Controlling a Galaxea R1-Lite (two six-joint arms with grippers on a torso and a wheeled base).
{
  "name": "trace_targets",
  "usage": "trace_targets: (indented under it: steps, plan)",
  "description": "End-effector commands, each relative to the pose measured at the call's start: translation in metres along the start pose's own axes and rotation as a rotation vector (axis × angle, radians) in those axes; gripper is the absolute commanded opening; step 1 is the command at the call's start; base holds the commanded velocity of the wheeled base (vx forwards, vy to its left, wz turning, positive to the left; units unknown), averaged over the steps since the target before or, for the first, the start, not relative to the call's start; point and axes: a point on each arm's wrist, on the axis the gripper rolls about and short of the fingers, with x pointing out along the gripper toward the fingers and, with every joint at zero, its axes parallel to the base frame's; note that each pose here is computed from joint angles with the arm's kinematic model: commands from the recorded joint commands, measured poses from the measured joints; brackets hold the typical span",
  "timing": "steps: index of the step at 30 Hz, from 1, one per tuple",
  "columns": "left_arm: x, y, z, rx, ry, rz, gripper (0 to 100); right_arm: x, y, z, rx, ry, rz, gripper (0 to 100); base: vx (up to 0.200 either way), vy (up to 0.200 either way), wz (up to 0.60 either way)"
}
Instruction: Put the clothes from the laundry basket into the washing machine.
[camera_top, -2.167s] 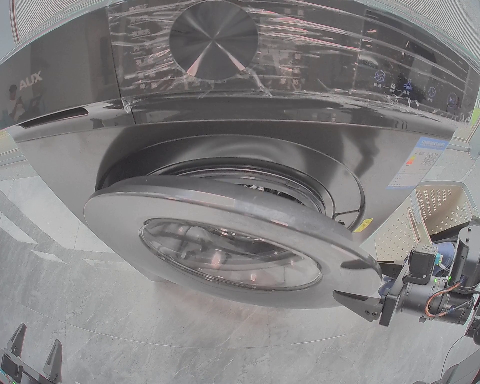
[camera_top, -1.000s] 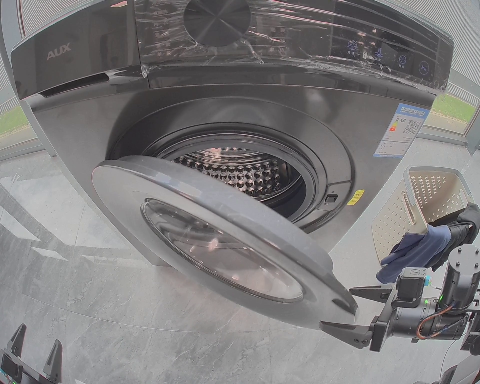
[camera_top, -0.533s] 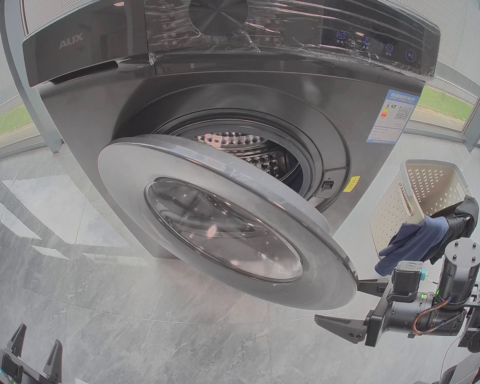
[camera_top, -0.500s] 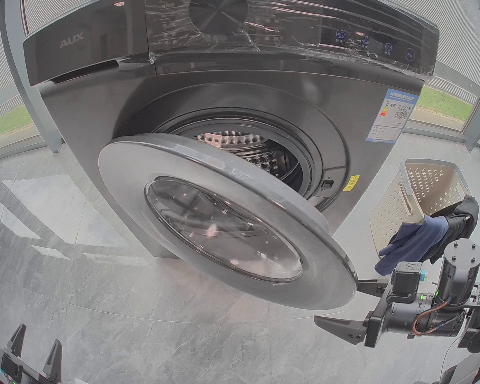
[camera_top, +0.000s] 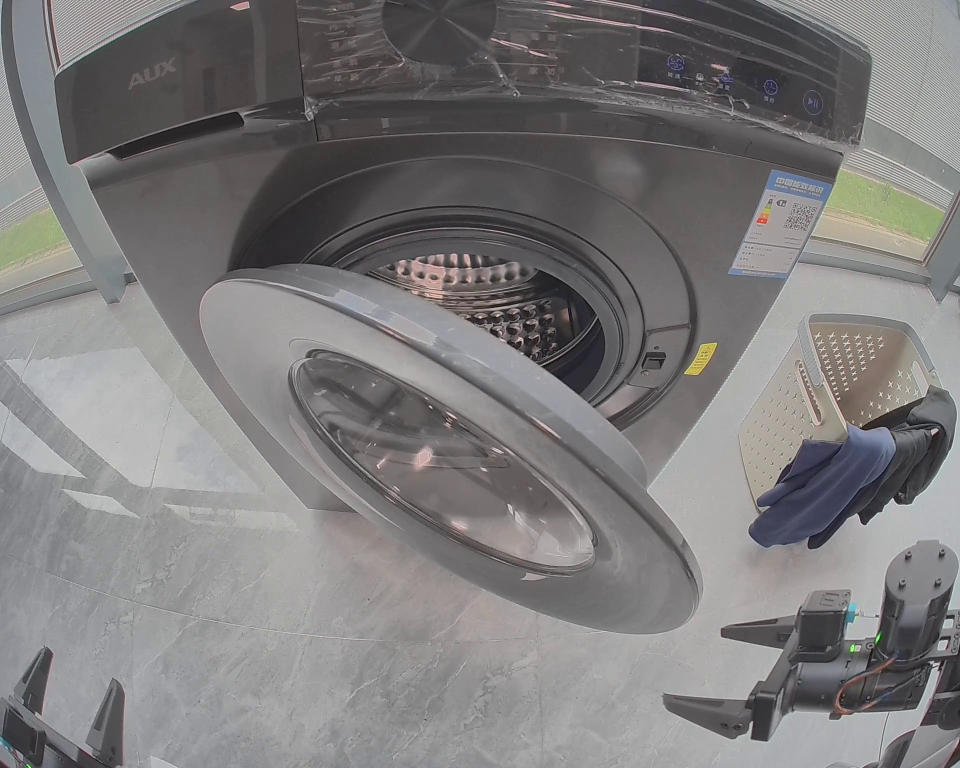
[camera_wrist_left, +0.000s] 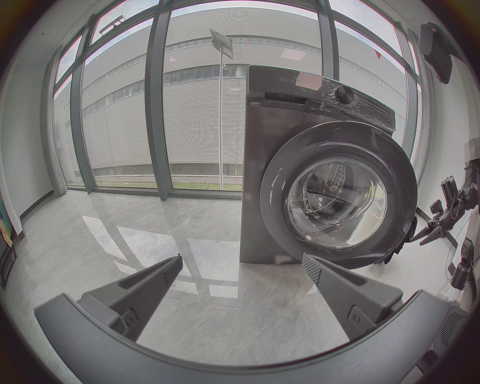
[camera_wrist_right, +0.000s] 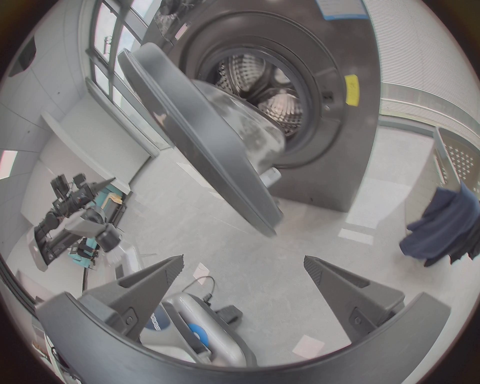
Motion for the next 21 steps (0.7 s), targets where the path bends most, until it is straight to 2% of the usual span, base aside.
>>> trace_targets:
  steps: [1, 4, 6, 13, 16, 18, 21]
  plan:
    - [0.0, 0.0, -0.004, 0.0, -0.004, -0.001, 100, -0.018, -0.018, -0.02, 0.038, 0.024, -0.123, 100, 0.0, 0.0, 0.0]
    - [0.0, 0.0, -0.005, 0.0, -0.002, 0.001, 100, -0.018, -0.029, -0.013, 0.077, -0.013, -0.194, 100, 0.0, 0.0, 0.0]
    - [0.0, 0.0, -0.004, -0.001, -0.004, 0.001, 100, -0.015, -0.036, 0.0, 0.094, -0.052, -0.224, 100, 0.0, 0.0, 0.0]
    - [0.0, 0.0, -0.004, -0.001, -0.004, 0.001, 100, 0.005, -0.046, 0.037, 0.099, -0.128, -0.251, 100, 0.0, 0.0, 0.0]
    - [0.0, 0.0, -0.005, 0.0, -0.002, 0.001, 100, 0.017, -0.047, 0.047, 0.092, -0.136, -0.242, 100, 0.0, 0.0, 0.0]
    - [0.0, 0.0, -0.005, 0.0, -0.002, -0.001, 100, 0.022, -0.045, 0.047, 0.084, -0.119, -0.225, 100, 0.0, 0.0, 0.0]
    - [0.0, 0.0, -0.004, 0.0, -0.004, -0.001, 100, 0.027, -0.028, 0.036, 0.062, -0.064, -0.148, 100, 0.0, 0.0, 0.0]
